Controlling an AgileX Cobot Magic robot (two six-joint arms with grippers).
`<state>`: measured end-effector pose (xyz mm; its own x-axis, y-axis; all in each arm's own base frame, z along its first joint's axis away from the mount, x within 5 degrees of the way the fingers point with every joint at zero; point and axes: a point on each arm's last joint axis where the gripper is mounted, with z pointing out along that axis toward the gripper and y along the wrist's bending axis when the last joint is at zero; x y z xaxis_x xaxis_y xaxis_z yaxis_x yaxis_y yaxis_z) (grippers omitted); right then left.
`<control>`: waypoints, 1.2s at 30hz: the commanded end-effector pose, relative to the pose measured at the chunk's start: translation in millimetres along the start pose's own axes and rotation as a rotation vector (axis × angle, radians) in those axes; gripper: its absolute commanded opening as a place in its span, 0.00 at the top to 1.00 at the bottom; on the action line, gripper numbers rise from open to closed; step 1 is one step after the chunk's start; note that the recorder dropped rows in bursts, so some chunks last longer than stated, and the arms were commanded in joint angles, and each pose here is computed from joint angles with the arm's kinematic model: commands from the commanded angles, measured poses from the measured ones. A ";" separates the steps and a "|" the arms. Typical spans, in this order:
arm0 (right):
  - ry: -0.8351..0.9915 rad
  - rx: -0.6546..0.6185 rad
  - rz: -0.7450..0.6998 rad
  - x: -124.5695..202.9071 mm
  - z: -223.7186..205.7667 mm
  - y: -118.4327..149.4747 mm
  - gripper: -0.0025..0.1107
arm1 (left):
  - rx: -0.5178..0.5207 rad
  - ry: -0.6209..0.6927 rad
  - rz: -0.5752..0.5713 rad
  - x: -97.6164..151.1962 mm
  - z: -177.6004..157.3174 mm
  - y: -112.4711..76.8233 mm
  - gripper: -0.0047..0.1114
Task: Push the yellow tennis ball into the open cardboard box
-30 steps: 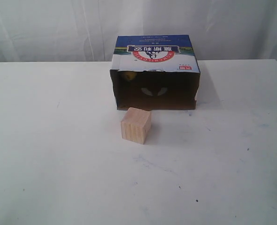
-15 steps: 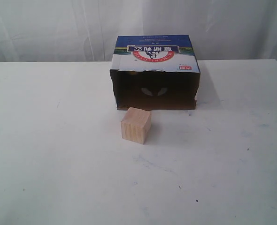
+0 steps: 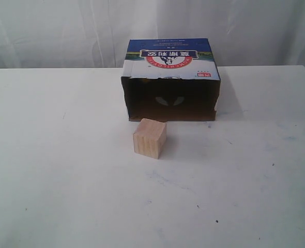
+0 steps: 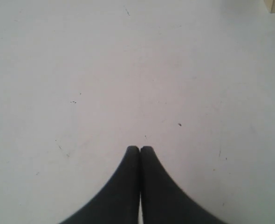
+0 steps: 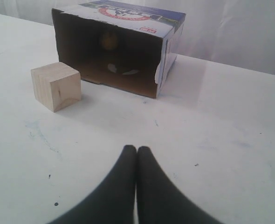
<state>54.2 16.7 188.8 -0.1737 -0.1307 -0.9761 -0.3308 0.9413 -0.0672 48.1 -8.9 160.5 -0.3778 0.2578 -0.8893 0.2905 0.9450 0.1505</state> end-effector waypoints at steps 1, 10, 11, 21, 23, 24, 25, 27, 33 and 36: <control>-0.008 0.008 -0.011 0.8 0.0 -0.3 0.98 | 0.003 0.011 0.007 2.2 0.3 -0.3 0.96; -0.036 0.009 -0.010 -0.6 -1.7 -0.4 0.98 | 0.003 0.011 0.007 2.2 0.3 -0.3 0.96; -0.036 0.009 -0.010 -0.6 -1.7 -0.4 0.98 | 0.003 0.009 0.007 2.0 0.3 -0.3 0.96; -0.032 0.009 0.004 -0.2 -1.7 -0.4 0.98 | 0.003 0.009 0.007 2.0 0.3 -0.3 0.96; -0.032 0.009 0.004 -0.2 -1.7 -0.4 0.98 | 0.003 0.009 0.007 2.0 0.3 -0.3 0.96; -0.032 0.009 0.004 -0.2 -1.7 -0.4 0.98 | 0.003 0.009 0.007 2.0 0.3 -0.3 0.96; -0.032 0.009 0.004 -0.2 -1.7 -0.4 0.98 | 0.003 0.009 0.007 2.0 0.3 -0.3 0.96; -0.032 0.009 0.004 -0.2 -1.7 -0.4 0.98 | 0.003 0.009 0.007 2.0 0.3 -0.3 0.96; -0.032 0.009 0.004 -0.2 -1.7 -0.4 0.98 | 0.003 0.009 0.007 2.0 0.3 -0.3 0.96; -0.032 0.009 0.004 -0.2 -1.7 -0.4 0.98 | 0.003 0.009 0.007 2.0 0.3 -0.3 0.96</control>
<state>52.7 16.2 190.1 -0.1524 -0.1214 -0.9808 -0.3291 0.9420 -0.0655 48.1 -8.9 160.5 -0.3778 0.2578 -0.8893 0.2905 0.9450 0.1505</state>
